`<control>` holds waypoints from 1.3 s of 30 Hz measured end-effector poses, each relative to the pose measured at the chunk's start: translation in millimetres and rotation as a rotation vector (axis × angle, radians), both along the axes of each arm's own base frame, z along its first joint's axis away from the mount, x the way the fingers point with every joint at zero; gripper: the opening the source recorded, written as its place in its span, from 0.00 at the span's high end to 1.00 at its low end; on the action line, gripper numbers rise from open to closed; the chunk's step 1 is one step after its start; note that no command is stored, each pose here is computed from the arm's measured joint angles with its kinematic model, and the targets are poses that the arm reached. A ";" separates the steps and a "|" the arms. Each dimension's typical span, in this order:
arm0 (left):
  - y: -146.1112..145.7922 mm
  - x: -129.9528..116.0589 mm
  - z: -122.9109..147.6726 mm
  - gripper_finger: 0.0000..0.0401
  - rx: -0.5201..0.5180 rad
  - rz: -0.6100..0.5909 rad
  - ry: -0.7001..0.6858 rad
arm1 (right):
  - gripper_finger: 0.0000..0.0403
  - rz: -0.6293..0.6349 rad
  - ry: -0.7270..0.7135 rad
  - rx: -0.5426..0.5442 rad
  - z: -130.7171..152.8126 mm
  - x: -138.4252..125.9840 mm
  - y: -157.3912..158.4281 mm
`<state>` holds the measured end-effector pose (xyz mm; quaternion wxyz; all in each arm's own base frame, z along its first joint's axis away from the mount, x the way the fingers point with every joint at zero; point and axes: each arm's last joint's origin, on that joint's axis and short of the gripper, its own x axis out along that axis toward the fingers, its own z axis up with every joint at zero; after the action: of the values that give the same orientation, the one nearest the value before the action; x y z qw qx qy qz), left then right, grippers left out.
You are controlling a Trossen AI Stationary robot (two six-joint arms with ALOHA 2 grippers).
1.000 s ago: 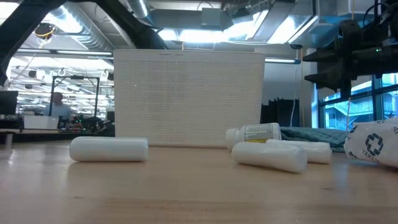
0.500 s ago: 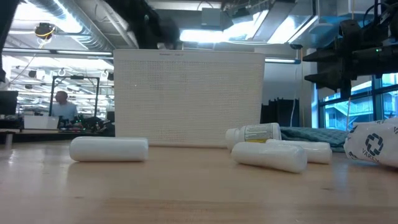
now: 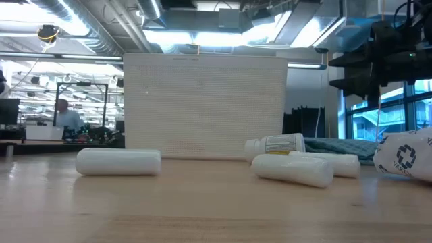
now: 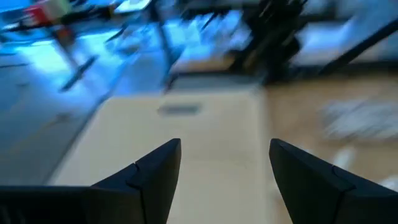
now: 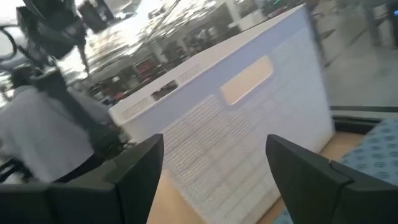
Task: Pick & place medical supplies in basket/bin
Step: Put the white medicine bottle into the white bin
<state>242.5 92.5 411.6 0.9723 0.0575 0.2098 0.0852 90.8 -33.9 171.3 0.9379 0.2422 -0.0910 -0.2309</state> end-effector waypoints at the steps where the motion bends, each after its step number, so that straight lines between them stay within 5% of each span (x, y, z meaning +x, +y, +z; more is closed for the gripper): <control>1: -7.9 0.2 3.1 0.40 -0.033 -0.021 -0.026 | 0.29 0.028 0.012 -0.013 -0.5 0.4 0.8; 10: -78.2 39.7 -17.1 0.40 -0.038 -0.174 0.057 | 0.33 0.134 0.051 -0.062 -2.1 2.2 5.0; 24: -133.6 152.9 -149.8 0.40 0.098 -0.116 0.324 | 0.38 0.203 0.061 -0.061 -3.2 2.9 6.9; 29: -137.7 170.3 -192.0 0.40 0.190 -0.052 0.409 | 0.38 0.217 0.062 -0.060 -3.4 3.0 7.2; 39: -115.7 191.1 -248.4 0.40 0.184 -0.002 0.486 | 0.38 0.221 0.062 -0.058 -3.4 3.0 7.3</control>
<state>433.5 -23.2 163.3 0.8841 0.1648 0.4286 0.0865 93.8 -26.6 167.8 0.9667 0.2161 -0.0414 -0.1306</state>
